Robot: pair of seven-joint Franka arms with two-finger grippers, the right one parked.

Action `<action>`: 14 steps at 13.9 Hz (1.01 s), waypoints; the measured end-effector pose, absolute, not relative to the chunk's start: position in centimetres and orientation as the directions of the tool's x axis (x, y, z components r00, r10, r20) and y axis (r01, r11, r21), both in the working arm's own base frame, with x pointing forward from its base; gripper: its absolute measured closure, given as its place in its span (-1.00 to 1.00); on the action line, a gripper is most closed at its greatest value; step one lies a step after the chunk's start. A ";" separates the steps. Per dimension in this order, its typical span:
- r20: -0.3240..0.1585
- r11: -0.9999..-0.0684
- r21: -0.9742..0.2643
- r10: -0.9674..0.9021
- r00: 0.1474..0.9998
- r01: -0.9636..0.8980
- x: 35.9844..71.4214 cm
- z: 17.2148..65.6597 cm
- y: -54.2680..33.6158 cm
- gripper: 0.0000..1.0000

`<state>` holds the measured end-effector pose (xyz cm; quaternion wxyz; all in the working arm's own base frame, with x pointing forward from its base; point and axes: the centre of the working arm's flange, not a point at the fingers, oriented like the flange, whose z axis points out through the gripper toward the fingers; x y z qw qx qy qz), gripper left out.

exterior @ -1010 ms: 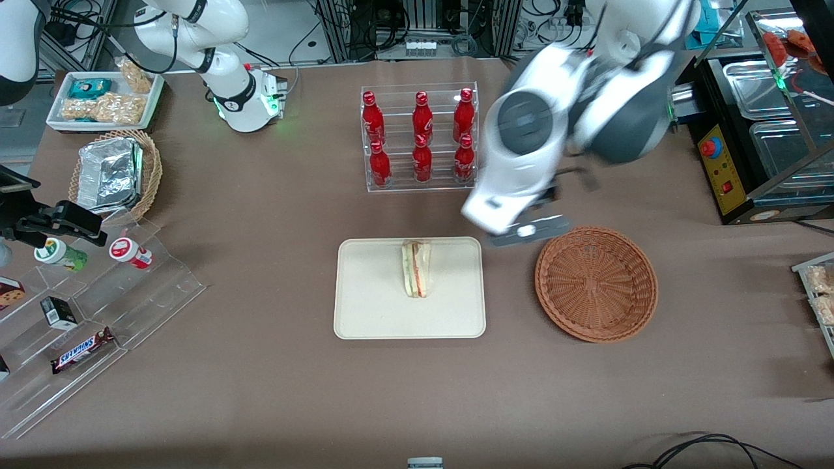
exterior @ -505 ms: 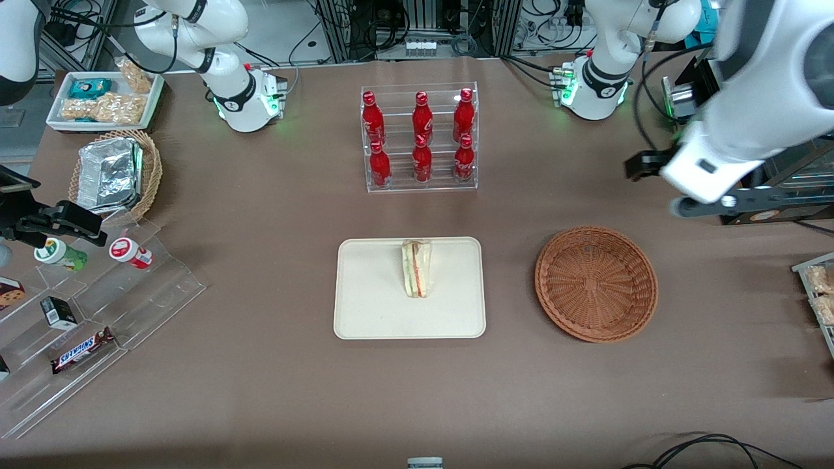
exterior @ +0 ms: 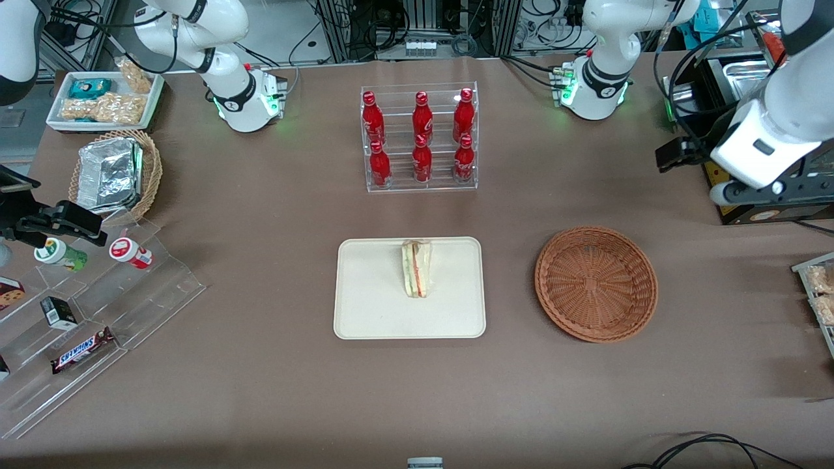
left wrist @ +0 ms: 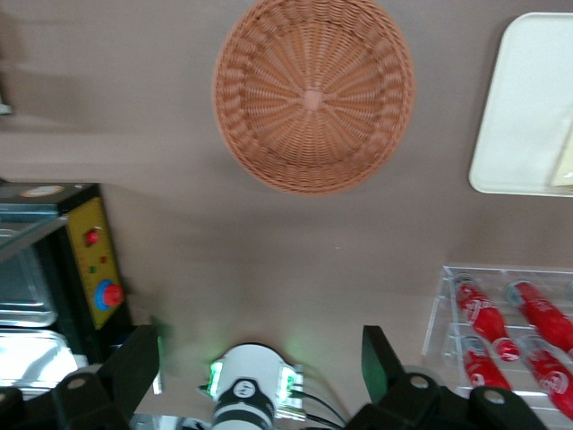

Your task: Place sandwich from basket to tray

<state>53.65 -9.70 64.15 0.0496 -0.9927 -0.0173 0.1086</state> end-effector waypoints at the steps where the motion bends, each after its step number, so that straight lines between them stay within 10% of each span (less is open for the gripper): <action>1: -0.200 -0.993 -0.115 0.041 0.979 0.019 52.8 64.6 -10.0 -1.00; 14: -0.174 -0.995 -0.096 0.022 0.985 0.005 50.8 66.0 -6.7 -1.00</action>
